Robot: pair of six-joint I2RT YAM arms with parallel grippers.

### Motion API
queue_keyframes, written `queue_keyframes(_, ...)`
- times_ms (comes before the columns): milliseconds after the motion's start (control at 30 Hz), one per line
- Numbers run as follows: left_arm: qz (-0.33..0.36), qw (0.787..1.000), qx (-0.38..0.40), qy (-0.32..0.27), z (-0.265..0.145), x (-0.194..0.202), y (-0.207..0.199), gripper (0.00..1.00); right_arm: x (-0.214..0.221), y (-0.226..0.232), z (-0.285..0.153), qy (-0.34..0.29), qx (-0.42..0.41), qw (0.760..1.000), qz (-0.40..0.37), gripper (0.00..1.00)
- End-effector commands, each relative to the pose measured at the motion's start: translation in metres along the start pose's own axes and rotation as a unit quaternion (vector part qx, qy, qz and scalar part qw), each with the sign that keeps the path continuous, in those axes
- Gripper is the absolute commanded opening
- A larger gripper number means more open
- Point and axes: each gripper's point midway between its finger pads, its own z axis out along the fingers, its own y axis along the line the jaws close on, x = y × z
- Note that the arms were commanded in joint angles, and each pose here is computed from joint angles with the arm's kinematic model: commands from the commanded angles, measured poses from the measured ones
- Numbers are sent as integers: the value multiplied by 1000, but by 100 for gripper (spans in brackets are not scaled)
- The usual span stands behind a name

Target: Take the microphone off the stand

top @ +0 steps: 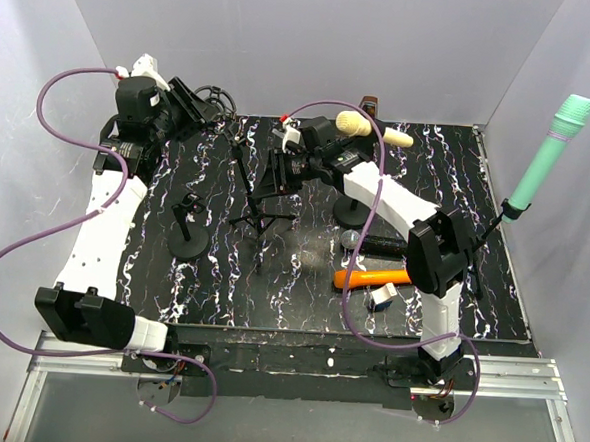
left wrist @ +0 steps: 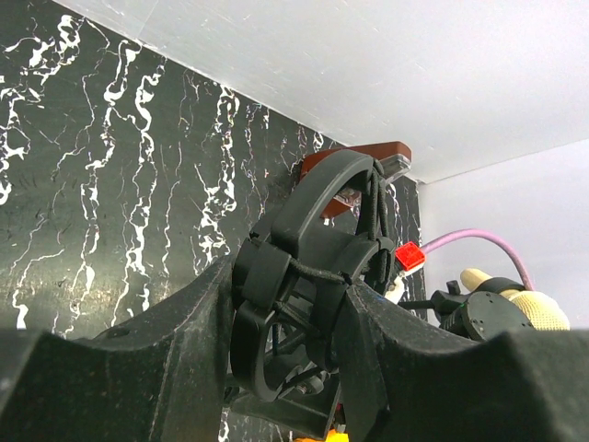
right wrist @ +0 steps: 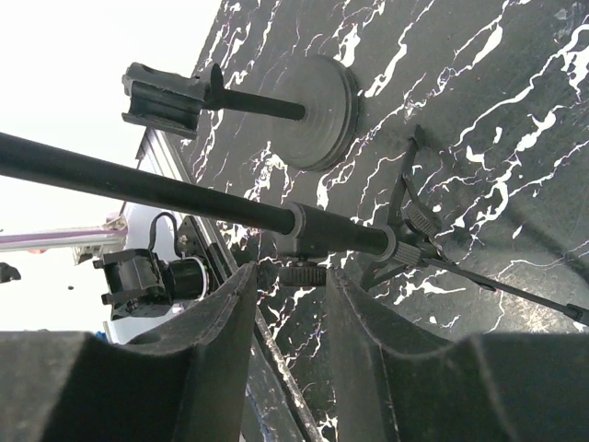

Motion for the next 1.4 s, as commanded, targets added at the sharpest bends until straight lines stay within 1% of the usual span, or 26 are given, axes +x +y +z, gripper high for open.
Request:
queue_keyframes(0,-20,998,-21,54,1,24,10,0,-11,10,-4,-7,-38,999,-15,42)
queue_keyframes(167,-15,998,-21,51,2,22,9,0,0,9,-1,12,-56,998,-6,42)
queue_keyframes(333,-15,998,-25,52,2,22,11,0,4,12,0,21,-74,997,-4,50)
queue_keyframes(400,-15,998,-25,54,1,22,11,0,6,11,0,21,-71,997,-6,50)
queue_keyframes(467,-16,998,-25,52,-1,21,11,0,8,10,0,20,-66,998,-10,49)
queue_keyframes(667,-19,998,-25,56,-5,21,10,0,11,-3,3,11,-10,999,-30,48)
queue_keyframes(800,-19,998,-24,56,-6,22,11,0,13,2,6,14,-8,999,-37,49)
queue_keyframes(833,-19,998,-22,55,-7,21,10,0,15,2,8,15,-7,999,-39,47)
queue_keyframes(900,-19,998,-23,56,-6,22,11,0,15,2,8,14,-6,999,-40,40)
queue_keyframes(1033,-20,998,-19,62,-7,26,11,0,16,-1,9,14,-1,999,-46,36)
queue_keyframes(1100,-20,997,-18,66,-7,28,11,0,15,-1,9,13,-3,998,-59,23)
queue_keyframes(1200,-23,997,-18,66,-9,26,11,0,12,0,9,10,-2,996,-91,12)
queue_keyframes(1267,-32,997,-18,67,-10,22,12,0,7,6,8,5,2,990,-139,6)
queue_keyframes(1367,-57,995,-7,78,-16,17,16,0,4,20,7,-2,29,958,-286,2)
